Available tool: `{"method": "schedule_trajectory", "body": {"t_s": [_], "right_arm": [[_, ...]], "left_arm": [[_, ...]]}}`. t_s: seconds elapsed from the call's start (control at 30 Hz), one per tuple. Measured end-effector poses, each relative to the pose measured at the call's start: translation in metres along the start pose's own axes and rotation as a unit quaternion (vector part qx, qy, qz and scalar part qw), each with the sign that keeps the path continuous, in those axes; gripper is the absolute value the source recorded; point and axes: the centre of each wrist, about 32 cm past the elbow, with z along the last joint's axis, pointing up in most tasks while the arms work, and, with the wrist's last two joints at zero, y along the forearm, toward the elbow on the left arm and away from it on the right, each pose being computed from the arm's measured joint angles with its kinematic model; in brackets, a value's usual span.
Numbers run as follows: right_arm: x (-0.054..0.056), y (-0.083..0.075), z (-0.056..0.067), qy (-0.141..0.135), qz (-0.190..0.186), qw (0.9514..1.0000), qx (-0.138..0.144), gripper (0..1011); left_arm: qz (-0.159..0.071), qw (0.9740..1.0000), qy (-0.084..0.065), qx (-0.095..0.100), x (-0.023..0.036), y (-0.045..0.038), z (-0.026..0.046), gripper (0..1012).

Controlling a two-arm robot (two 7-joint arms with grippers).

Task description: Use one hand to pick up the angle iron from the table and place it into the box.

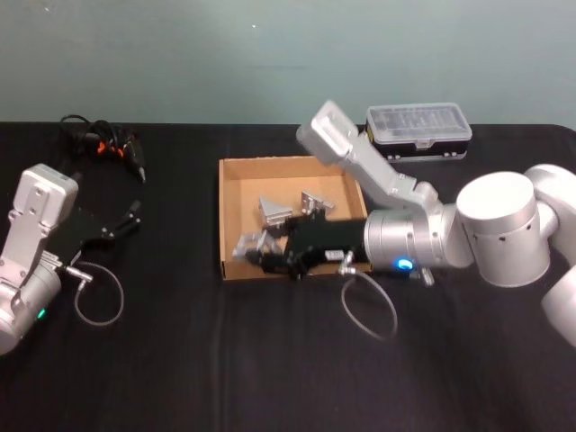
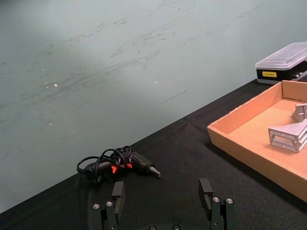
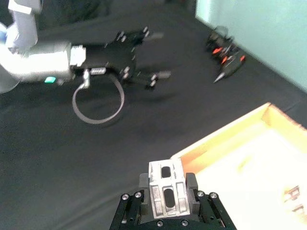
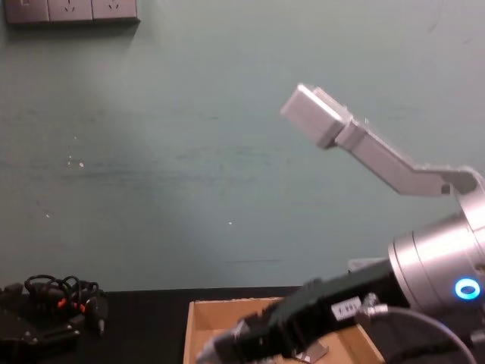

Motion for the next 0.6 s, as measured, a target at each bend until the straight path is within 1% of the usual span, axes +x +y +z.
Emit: {"method": "schedule_trajectory", "body": {"t_s": [0.07, 0.1, 0.17, 0.3, 0.4, 0.6], "right_arm": [[0.003, 0.0, 0.002, -0.001, -0.008, 0.9999, 0.006, 461], [0.006, 0.001, 0.003, 0.001, -0.016, 0.9998, 0.011, 461], [0.012, 0.003, 0.002, 0.008, -0.03, 0.9994, 0.015, 461], [0.019, 0.007, -0.001, 0.019, -0.048, 0.9985, 0.019, 461], [0.025, 0.011, -0.008, 0.03, -0.072, 0.9966, 0.023, 461], [0.029, 0.015, -0.021, 0.044, -0.104, 0.9934, 0.024, 461]], "left_arm": [[0.0, 1.0, 0.0, 0.0, 0.0, 0.0, 0.0, 1011], [0.0, 1.0, 0.0, 0.0, 0.0, 0.0, 0.0, 1011], [0.0, 1.0, 0.0, 0.0, 0.0, 0.0, 0.0, 1011], [0.0, 1.0, 0.0, 0.0, 0.0, 0.0, 0.0, 1011], [0.0, 1.0, 0.0, 0.0, 0.0, 0.0, 0.0, 1011], [0.0, 1.0, 0.0, 0.0, 0.0, 0.0, 0.0, 1011]]}}
